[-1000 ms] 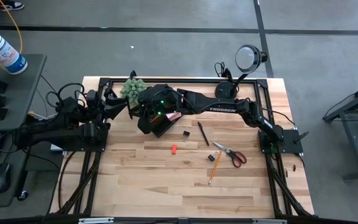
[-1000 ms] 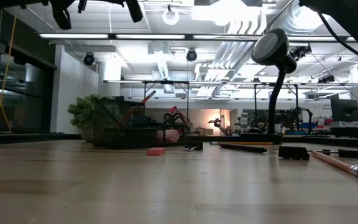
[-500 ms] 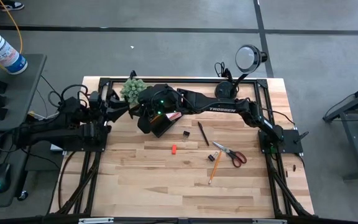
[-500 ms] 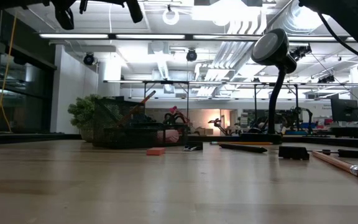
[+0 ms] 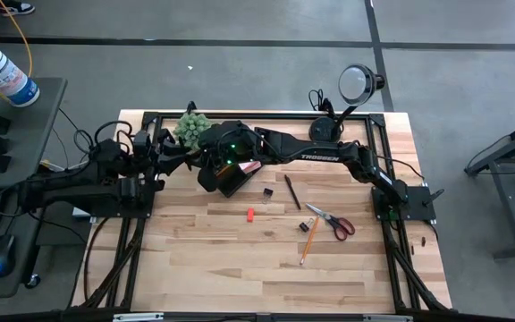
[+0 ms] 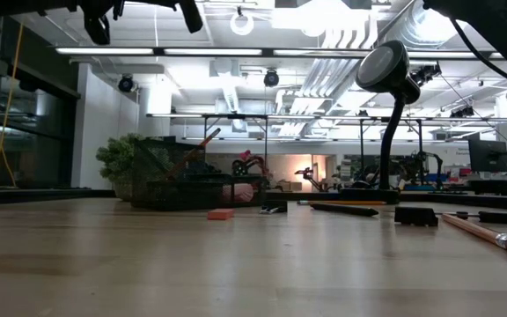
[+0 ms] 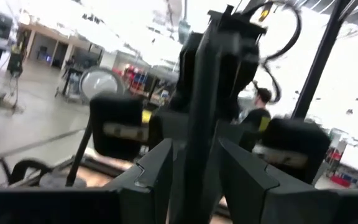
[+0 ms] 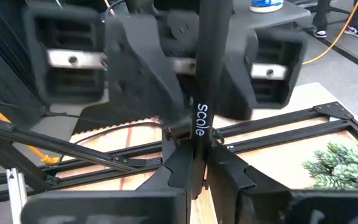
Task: Pick and place office supplies into organizer
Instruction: Put the bottom black pen into the black desk organizer
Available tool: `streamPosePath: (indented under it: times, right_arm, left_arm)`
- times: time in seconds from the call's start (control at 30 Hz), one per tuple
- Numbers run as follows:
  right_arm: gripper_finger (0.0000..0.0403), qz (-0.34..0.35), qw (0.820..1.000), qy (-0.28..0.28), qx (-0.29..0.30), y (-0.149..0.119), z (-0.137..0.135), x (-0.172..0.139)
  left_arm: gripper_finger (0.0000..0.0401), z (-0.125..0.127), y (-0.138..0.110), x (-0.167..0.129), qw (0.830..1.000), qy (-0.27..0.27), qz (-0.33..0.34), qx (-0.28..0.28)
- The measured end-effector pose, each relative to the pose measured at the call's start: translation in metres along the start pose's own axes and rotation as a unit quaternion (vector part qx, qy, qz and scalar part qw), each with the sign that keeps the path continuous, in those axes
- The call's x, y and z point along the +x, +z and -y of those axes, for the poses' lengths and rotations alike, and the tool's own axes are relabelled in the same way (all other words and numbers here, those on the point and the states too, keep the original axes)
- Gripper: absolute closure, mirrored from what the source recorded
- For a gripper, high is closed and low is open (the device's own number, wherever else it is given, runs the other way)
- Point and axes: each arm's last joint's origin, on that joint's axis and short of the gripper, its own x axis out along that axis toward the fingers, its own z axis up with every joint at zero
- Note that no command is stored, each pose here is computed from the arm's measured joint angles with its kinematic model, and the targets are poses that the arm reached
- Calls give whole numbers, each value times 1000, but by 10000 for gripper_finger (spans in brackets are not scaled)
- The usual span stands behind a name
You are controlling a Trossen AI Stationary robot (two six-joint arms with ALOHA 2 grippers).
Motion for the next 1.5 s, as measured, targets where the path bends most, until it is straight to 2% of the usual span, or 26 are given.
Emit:
streamPosePath:
  times: [0.13, 0.7, 0.83, 1.17, 1.33, 1.5]
  right_arm:
    - [377, 0, 1000, -4, 0, 0, 0, 0]
    - [378, -1, 1000, -3, 1, 0, 0, 0]
    - [376, -1, 1000, -3, 1, 0, 0, 0]
    - [376, -1, 1000, -3, 2, 0, 0, 0]
    - [377, -2, 1000, 4, 2, 0, 0, 0]
    - [343, -4, 1000, 2, 0, -1, 0, 0]
  left_arm:
    - [288, 2, 4, 0, 1000, -9, 21, 14]
    - [291, 1, 3, 0, 1000, 1, 19, 23]
    - [311, 1, 3, 0, 999, 5, 21, 24]
    - [390, 0, 3, 0, 999, 7, 21, 37]
    - [378, 0, 4, 0, 999, 9, 22, 41]
    - [371, 0, 3, 0, 998, 10, 21, 51]
